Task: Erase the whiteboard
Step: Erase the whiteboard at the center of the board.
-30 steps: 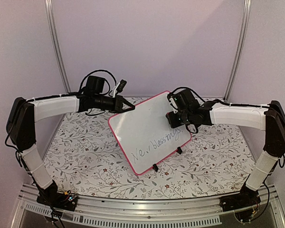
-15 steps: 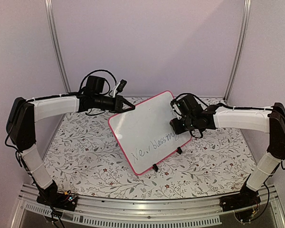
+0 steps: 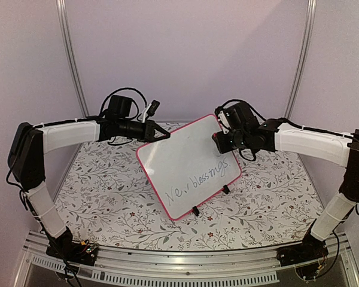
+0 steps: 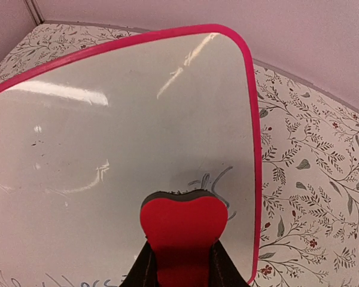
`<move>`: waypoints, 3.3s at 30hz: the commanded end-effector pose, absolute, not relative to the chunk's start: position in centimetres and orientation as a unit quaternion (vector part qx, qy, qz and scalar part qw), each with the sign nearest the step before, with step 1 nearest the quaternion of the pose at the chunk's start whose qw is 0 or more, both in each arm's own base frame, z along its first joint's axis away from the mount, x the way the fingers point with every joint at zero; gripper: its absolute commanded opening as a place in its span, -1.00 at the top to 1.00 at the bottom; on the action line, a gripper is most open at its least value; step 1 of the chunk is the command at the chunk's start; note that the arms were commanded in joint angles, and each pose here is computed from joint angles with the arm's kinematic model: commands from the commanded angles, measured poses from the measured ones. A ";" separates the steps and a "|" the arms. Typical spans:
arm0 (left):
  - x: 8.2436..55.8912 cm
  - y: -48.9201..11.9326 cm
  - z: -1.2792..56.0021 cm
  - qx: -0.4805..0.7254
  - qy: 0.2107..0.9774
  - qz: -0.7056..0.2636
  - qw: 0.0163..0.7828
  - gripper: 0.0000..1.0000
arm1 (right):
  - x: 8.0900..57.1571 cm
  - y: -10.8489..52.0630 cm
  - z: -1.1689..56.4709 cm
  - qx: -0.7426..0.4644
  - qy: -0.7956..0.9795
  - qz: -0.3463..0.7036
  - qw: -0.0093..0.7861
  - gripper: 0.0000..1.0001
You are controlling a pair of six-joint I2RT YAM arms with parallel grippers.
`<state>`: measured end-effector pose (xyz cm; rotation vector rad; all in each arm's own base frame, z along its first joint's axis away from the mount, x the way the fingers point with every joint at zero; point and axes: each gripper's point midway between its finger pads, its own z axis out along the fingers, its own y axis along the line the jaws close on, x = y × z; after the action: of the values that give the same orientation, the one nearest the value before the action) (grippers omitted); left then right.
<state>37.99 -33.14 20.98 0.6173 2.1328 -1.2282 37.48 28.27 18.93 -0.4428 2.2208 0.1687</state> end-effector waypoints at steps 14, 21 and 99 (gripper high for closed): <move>37.5 -33.7 21.0 0.255 0.799 -0.450 0.308 1.00 | 41.8 28.2 18.6 -0.166 0.886 0.037 0.431 1.00; 37.4 -33.8 20.9 0.255 0.799 -0.450 0.307 1.00 | 41.2 27.6 16.8 -0.167 0.893 0.031 0.416 1.00; 37.5 -33.8 20.8 0.253 0.800 -0.449 0.306 1.00 | 35.6 25.3 15.2 -0.163 0.907 0.045 0.385 1.00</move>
<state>37.98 -33.16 20.97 0.6174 2.1330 -1.2274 35.90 25.58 12.34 -0.4387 2.3578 0.1099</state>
